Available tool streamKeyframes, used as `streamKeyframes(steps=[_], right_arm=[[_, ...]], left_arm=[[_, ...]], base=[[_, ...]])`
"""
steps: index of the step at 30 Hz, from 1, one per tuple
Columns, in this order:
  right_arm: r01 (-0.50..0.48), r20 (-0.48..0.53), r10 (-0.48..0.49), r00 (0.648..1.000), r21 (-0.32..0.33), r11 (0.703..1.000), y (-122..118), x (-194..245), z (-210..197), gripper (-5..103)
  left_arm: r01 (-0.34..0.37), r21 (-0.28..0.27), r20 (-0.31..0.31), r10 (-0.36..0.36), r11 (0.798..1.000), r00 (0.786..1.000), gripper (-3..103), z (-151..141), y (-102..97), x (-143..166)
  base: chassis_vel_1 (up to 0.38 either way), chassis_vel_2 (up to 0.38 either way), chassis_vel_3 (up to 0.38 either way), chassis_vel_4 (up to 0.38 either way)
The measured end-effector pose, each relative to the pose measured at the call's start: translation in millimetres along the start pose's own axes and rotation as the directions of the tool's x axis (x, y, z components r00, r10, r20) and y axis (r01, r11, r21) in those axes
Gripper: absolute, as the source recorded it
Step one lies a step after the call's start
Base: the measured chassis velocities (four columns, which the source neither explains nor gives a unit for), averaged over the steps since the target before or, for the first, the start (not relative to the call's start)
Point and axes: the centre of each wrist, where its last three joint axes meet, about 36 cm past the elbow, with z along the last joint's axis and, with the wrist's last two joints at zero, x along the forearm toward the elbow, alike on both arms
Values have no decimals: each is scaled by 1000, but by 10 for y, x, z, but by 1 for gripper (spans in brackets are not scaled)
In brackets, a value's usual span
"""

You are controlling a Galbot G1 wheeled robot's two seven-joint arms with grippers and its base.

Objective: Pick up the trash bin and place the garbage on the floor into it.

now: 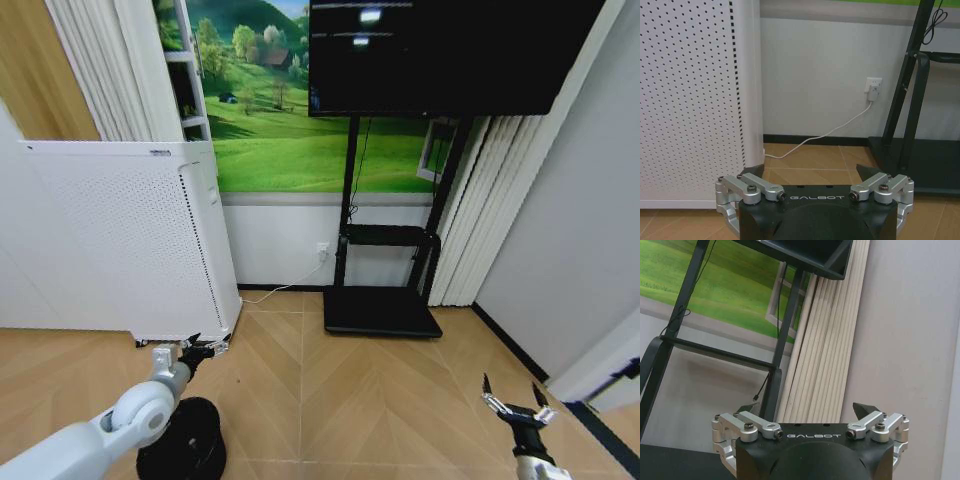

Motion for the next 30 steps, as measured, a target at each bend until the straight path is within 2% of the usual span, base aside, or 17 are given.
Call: streamKeyframes(steps=[30], right_arm=[[-4, 14, 4, 1000, 11, 1000, -59, 5, -56, 100]], left_arm=[[-5, 20, -4, 5, 1000, 1000, 100, -8, -36, 11]], base=[[0, 0, 0, 0]])
